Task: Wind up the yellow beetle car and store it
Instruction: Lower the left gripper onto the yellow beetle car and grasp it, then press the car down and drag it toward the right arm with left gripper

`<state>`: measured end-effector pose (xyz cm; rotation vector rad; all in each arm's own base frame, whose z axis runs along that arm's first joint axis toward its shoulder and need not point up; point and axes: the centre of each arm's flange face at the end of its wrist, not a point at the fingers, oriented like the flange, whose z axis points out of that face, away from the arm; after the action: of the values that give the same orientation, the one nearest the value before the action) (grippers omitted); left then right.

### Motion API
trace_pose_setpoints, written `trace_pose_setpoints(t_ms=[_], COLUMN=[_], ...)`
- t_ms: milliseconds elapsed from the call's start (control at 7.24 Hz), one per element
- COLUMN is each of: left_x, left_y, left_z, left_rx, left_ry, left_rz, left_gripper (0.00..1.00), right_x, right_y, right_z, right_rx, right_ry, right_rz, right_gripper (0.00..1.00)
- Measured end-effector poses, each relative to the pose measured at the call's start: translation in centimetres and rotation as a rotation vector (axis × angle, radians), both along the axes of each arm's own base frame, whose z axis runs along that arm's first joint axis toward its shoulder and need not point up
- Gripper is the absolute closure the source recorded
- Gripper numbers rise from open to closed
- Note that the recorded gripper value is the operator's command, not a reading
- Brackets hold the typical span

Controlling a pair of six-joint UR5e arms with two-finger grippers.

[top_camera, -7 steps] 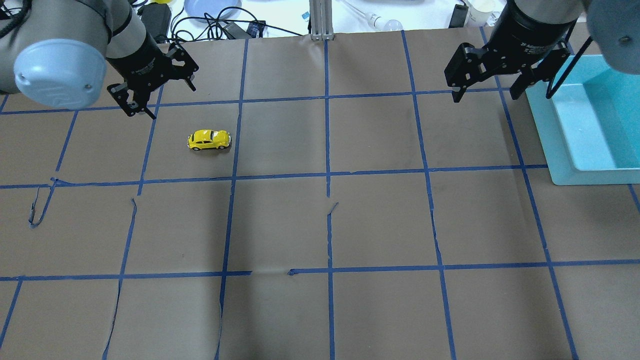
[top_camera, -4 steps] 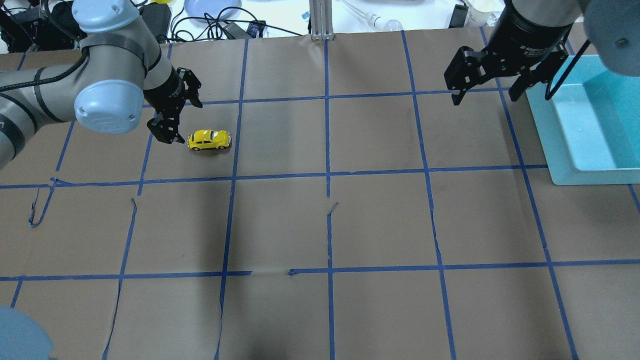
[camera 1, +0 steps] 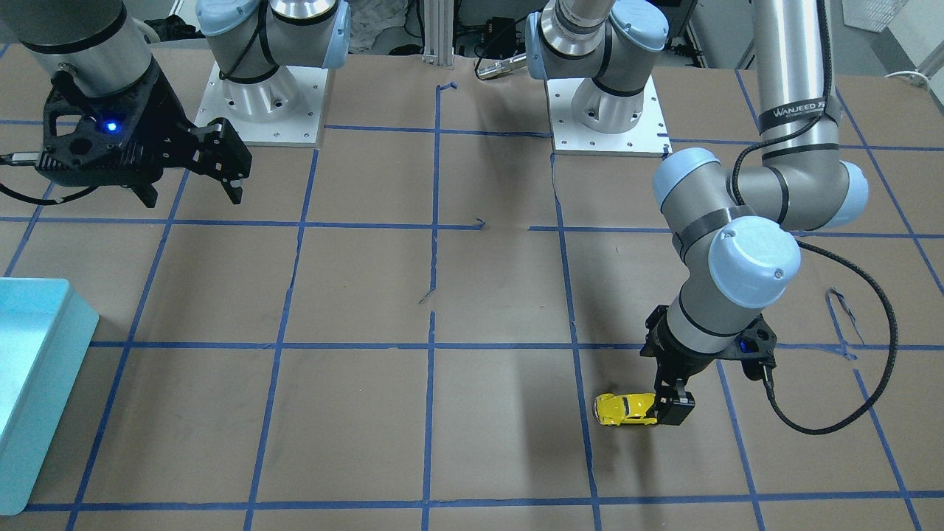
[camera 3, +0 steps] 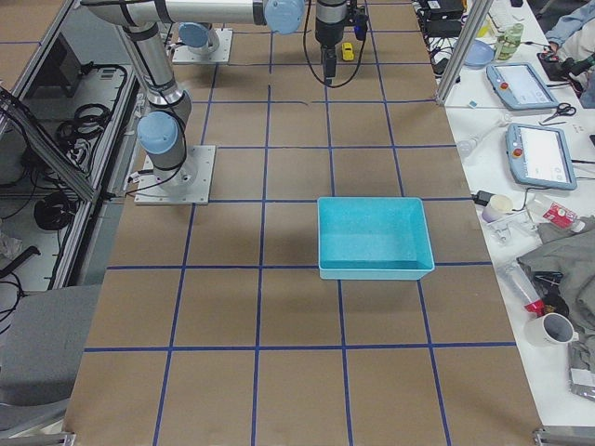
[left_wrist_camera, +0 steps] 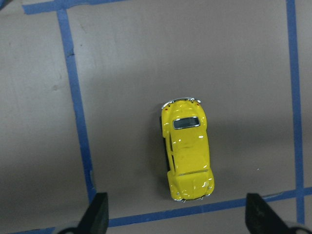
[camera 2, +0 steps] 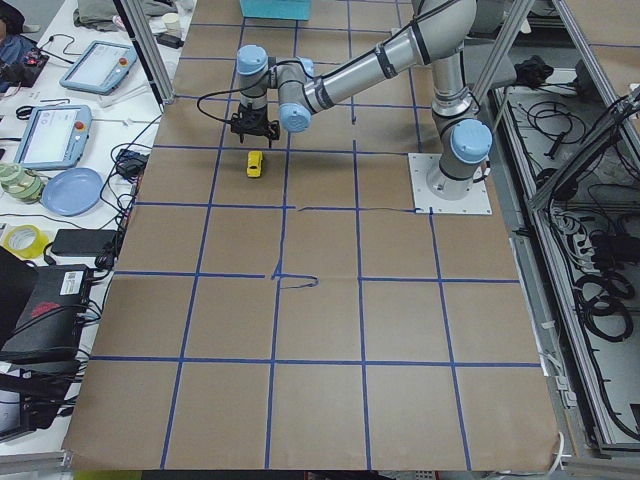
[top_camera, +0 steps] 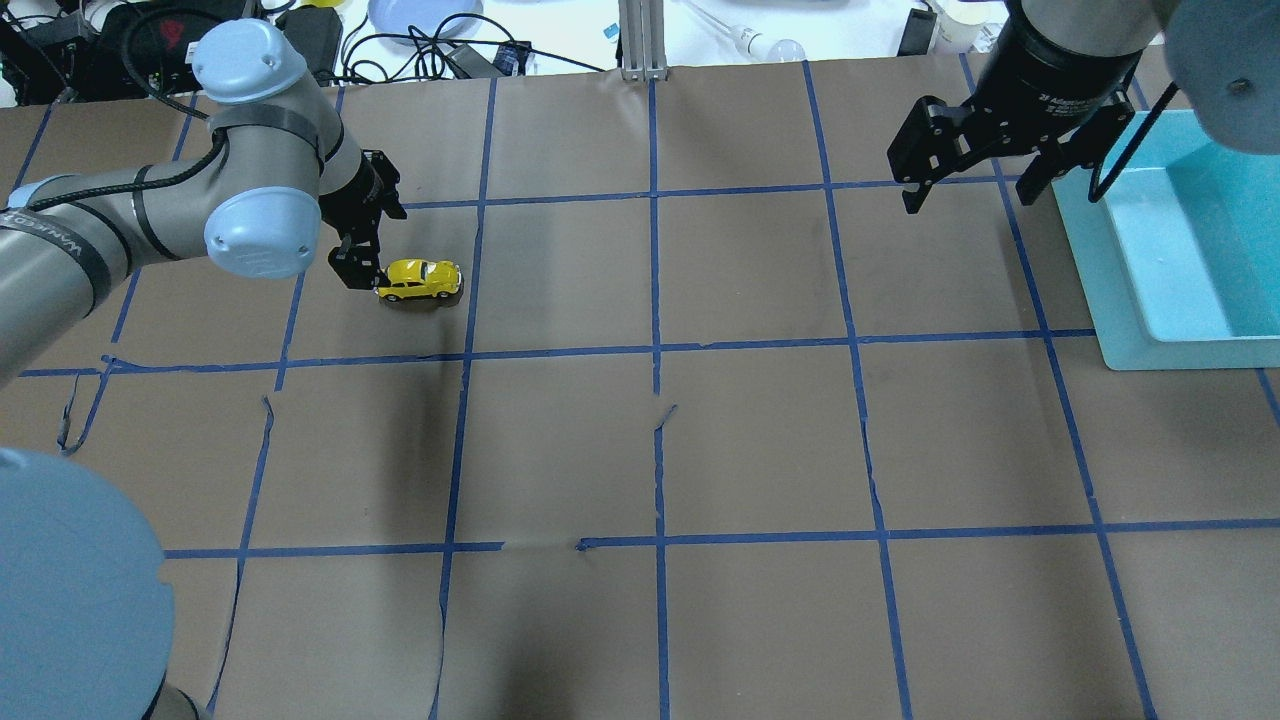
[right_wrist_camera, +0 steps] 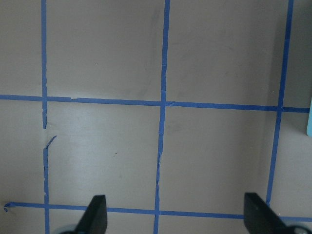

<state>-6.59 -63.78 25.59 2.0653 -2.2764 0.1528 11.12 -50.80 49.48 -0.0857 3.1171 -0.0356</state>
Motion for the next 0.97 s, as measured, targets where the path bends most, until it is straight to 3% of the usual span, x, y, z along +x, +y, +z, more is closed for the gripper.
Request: trace_pose_setpoints(t_ms=[829, 967], left_x=[0.4, 0.4], left_y=[-1.2, -1.2], left_z=[-6.6, -6.9], left_rx=[0.070, 0.075], left_ry=[0.006, 0.004], left_rz=[0.055, 0.056], left_gripper=[0.00, 0.13], right_x=[-0.1, -0.2], right_y=[0.0, 0.0], right_z=[-0.1, -0.1], right_rx=[0.003, 0.003], right_ry=[0.003, 0.005], right_rz=[-0.003, -0.003], right_gripper=[0.00, 0.00])
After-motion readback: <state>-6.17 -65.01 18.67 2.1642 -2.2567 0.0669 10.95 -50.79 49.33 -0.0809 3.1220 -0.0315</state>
